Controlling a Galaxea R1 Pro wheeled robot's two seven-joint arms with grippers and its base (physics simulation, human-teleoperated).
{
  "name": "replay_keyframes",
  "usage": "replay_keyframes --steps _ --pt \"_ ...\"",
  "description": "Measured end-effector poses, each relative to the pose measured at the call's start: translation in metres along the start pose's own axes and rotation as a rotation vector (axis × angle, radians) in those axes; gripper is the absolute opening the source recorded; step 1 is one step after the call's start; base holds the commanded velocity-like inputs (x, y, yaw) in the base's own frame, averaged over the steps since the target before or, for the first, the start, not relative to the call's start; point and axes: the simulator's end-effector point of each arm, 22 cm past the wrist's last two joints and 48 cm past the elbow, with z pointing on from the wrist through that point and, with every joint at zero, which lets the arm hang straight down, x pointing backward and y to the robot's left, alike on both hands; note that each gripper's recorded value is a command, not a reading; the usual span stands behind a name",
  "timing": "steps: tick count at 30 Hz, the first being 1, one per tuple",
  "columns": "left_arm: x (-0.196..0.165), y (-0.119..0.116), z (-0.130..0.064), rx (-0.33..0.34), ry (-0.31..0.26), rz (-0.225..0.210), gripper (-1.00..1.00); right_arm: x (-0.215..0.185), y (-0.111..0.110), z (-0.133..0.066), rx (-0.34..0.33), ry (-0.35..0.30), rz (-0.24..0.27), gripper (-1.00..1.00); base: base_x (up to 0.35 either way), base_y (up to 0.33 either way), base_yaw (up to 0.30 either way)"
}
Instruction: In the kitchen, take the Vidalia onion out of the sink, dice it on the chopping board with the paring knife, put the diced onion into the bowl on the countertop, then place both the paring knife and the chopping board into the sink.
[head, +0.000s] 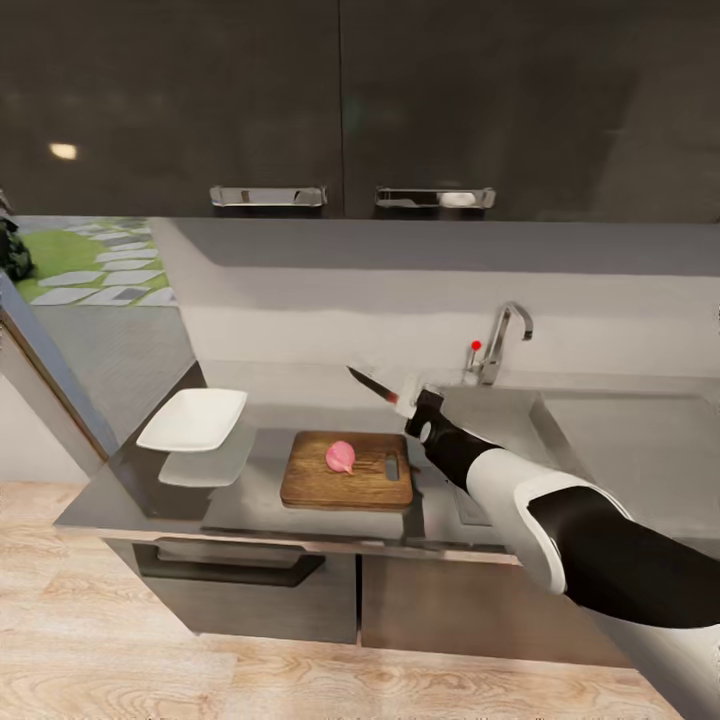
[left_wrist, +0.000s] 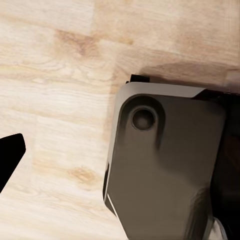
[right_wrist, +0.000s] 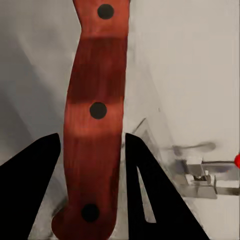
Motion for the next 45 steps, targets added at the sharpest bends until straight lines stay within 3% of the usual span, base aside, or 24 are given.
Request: replay_keyframes --steps 3,7,10,16,19,21,22,29,37,45 --pt "0.000 -0.001 0.000 0.001 -0.001 0.000 1.00 0.004 0.029 -0.002 -0.033 -0.024 -0.011 -1.00 -0.154 0.000 0.000" --pt "0.000 -0.001 0.000 0.002 -0.002 -0.001 1.00 0.004 0.038 -0.003 -0.038 -0.039 -0.060 -1.00 -0.067 0.000 0.000" --pt "0.000 -0.001 0.000 0.002 -0.002 -0.001 1.00 0.002 0.036 -0.003 -0.016 -0.053 -0.093 -1.00 -0.016 0.000 0.000" --pt "-0.001 -0.001 0.000 0.003 -0.006 0.000 1.00 -0.007 0.036 -0.006 0.033 -0.112 -0.093 -1.00 -0.004 0.000 0.000" --pt "-0.002 -0.001 0.000 0.003 -0.009 0.000 1.00 -0.012 0.027 -0.009 0.105 -0.146 -0.082 -1.00 0.000 0.000 0.000" --pt "-0.002 -0.001 0.000 0.003 -0.010 0.000 1.00 -0.013 0.022 -0.010 0.130 -0.149 -0.080 -1.00 0.000 0.000 0.000" --pt "-0.002 -0.002 0.000 0.003 -0.010 0.000 1.00 -0.013 0.008 -0.013 0.202 -0.150 -0.076 -1.00 0.000 0.000 0.000" --pt "-0.002 -0.003 0.000 0.005 -0.011 0.000 1.00 -0.012 0.006 -0.014 0.219 -0.149 -0.077 -1.00 0.000 0.000 0.000" --pt "-0.001 -0.012 -0.001 0.017 -0.009 -0.002 1.00 -0.010 -0.019 -0.023 0.361 -0.145 -0.071 -1.00 0.000 0.000 0.000" --pt "0.000 -0.014 -0.001 0.020 -0.008 -0.003 1.00 0.000 -0.005 -0.029 0.395 -0.133 -0.110 -1.00 0.000 0.000 0.000"
